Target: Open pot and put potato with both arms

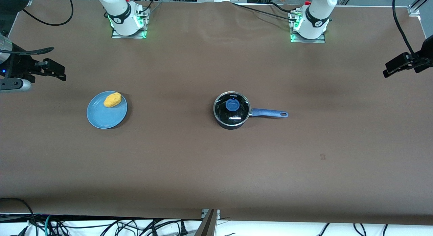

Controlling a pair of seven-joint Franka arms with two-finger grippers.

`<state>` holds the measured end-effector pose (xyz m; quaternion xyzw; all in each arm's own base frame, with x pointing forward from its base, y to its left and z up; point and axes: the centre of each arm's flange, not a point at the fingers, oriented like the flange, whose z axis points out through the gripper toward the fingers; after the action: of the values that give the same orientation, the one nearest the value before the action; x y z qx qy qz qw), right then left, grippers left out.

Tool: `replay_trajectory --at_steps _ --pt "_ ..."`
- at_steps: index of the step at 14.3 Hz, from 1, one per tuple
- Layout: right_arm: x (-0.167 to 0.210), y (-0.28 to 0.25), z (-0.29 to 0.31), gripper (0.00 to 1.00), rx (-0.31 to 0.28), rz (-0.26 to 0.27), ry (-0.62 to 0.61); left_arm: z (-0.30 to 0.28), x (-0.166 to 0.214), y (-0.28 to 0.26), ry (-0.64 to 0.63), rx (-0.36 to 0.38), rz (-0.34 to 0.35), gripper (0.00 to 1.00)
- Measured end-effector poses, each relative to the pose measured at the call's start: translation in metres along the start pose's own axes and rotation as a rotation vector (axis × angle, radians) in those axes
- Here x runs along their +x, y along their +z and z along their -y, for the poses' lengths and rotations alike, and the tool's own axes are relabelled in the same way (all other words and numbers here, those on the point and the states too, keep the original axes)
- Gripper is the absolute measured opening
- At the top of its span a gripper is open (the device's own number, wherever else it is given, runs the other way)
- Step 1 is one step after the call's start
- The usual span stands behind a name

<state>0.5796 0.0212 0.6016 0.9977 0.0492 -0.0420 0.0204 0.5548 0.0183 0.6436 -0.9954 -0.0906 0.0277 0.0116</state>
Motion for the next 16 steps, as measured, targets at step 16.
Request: replay_trajectory --at_steps 16 --pt "-0.0001 0.0000 -0.0016 1.00 0.000 0.000 0.003 0.0028 0.0010 0.0011 -0.007 -0.023 0.005 1.00"
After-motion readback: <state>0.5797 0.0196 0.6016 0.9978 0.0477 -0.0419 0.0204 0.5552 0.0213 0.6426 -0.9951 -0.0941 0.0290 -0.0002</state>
